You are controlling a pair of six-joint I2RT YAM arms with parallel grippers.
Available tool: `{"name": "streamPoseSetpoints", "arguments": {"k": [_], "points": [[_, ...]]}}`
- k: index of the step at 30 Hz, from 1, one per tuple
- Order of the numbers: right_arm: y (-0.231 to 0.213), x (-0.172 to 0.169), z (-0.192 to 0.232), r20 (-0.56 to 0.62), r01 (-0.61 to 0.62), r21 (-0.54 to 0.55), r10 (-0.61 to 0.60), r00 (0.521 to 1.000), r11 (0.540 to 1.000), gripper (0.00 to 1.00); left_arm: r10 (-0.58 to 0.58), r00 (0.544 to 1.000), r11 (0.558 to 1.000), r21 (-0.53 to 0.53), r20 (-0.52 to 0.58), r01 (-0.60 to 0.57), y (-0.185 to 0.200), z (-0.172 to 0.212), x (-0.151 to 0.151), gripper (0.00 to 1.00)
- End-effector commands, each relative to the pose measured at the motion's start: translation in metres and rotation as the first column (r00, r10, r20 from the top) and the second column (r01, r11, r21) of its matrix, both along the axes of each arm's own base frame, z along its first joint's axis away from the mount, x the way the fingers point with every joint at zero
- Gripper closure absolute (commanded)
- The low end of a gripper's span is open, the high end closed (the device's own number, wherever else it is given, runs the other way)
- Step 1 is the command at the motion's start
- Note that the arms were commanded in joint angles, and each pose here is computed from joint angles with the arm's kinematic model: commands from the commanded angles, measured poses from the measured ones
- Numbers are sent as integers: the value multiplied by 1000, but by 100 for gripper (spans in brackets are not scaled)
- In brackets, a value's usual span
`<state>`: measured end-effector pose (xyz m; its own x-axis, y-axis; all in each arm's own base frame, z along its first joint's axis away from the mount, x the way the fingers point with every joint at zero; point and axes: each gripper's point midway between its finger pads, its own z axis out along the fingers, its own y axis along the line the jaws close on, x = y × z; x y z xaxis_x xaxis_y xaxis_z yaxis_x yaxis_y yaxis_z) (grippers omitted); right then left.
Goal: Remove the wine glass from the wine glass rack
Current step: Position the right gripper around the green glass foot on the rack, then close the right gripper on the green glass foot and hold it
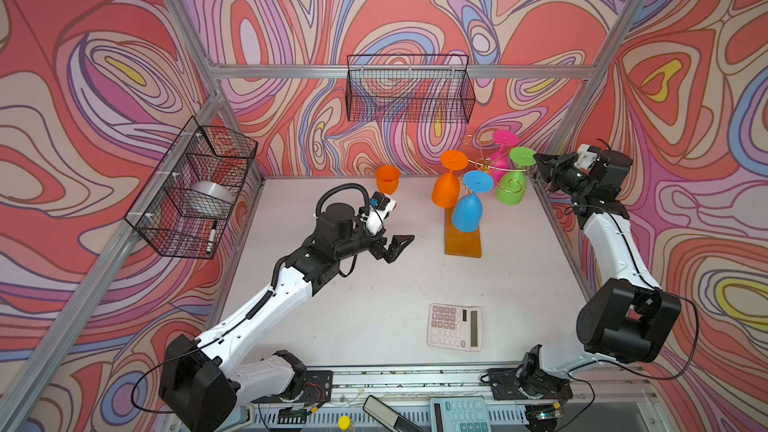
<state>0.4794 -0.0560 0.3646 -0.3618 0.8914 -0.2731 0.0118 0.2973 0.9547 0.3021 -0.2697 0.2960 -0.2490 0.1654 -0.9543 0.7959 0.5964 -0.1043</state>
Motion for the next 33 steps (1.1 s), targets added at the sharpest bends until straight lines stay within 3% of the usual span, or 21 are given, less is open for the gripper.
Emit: {"name": "streamPoseSetpoints", "arguments": {"k": [1, 33], "points": [[1, -7, 23, 76, 25, 2, -25, 997, 1000, 100, -1, 1000, 1000, 1, 8, 1, -2, 0, -1, 0], [-8, -30, 24, 42, 97, -77, -94, 995, 992, 100, -18, 999, 1000, 3, 30, 18, -4, 5, -8, 0]]}}
